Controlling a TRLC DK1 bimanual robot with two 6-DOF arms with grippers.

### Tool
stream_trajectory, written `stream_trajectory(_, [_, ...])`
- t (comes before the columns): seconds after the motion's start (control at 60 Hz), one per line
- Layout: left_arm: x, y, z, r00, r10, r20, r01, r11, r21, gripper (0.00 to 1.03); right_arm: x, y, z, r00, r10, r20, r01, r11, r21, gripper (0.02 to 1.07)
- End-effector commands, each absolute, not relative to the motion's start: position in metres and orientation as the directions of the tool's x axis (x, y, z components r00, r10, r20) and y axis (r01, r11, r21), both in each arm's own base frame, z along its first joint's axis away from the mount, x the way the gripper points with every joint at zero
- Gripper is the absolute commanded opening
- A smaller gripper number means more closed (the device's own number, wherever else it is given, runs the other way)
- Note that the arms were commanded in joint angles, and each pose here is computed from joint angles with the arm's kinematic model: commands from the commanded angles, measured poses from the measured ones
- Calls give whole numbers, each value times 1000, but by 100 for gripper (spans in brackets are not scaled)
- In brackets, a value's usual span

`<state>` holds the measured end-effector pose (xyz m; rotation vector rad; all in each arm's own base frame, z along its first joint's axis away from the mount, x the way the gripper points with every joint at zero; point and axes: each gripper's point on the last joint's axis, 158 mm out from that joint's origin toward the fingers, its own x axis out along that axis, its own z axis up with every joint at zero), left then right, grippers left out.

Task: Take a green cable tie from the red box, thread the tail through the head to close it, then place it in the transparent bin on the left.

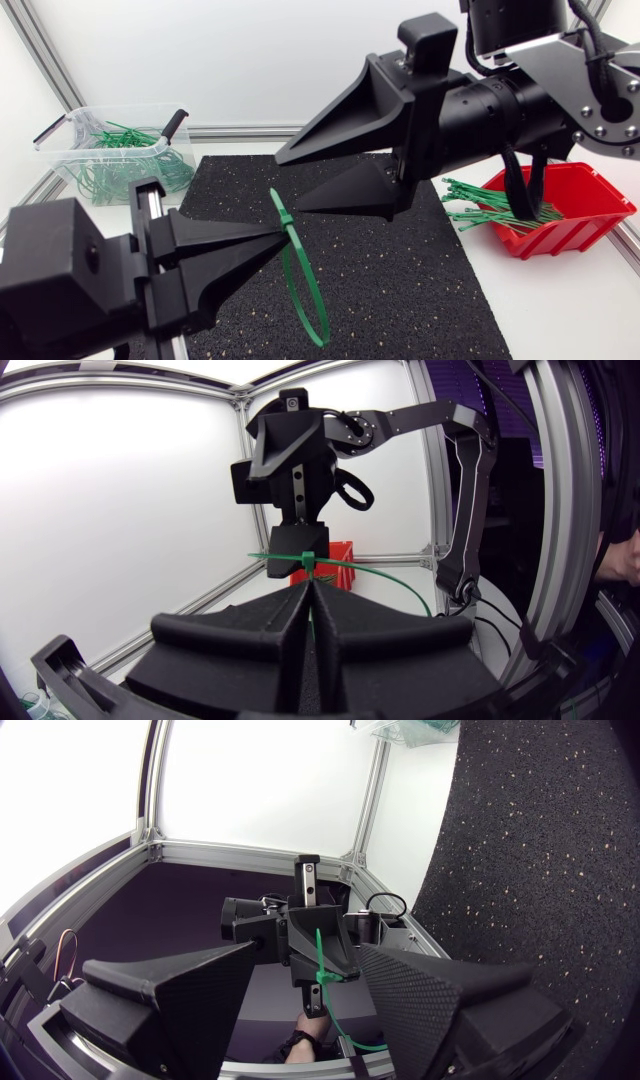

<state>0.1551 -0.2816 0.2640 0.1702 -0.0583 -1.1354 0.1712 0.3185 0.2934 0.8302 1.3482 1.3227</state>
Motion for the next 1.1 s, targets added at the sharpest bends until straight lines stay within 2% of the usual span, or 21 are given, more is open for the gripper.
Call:
stream_trajectory(0.0, [153, -286, 258, 418, -906, -64, 884, 390, 257, 4, 169, 324, 297, -252, 948, -194, -229, 137, 964, 66])
stream_trajectory(0.083, [155, -286, 258, 427, -901, -72, 874, 392, 286, 4, 168, 324, 294, -254, 947, -198, -246, 135, 960, 51])
stream_trajectory(0.15, [156, -286, 260, 429, -901, -72, 872, 392, 294, 4, 166, 324, 292, -260, 944, -204, -249, 138, 959, 44])
stream_trajectory(0.483, [155, -288, 268, 427, -901, -70, 871, 390, 299, 4, 162, 324, 271, -279, 929, -244, -251, 174, 952, 43])
stream_trajectory(0.75, [152, -290, 268, 430, -899, -78, 870, 390, 301, 4, 158, 323, 273, -277, 929, -246, -274, 169, 947, 43])
stream_trajectory(0.85, [152, -290, 268, 431, -899, -78, 870, 392, 298, 4, 156, 322, 275, -269, 930, -249, -301, 165, 939, 19])
stream_trajectory(0.917, [152, -290, 267, 433, -898, -80, 870, 393, 298, 4, 157, 321, 274, -258, 932, -256, -313, 170, 934, 8])
stream_trajectory(1.083, [154, -291, 268, 438, -895, -81, 868, 398, 298, 4, 154, 318, 276, -253, 931, -262, -317, 176, 932, 8])
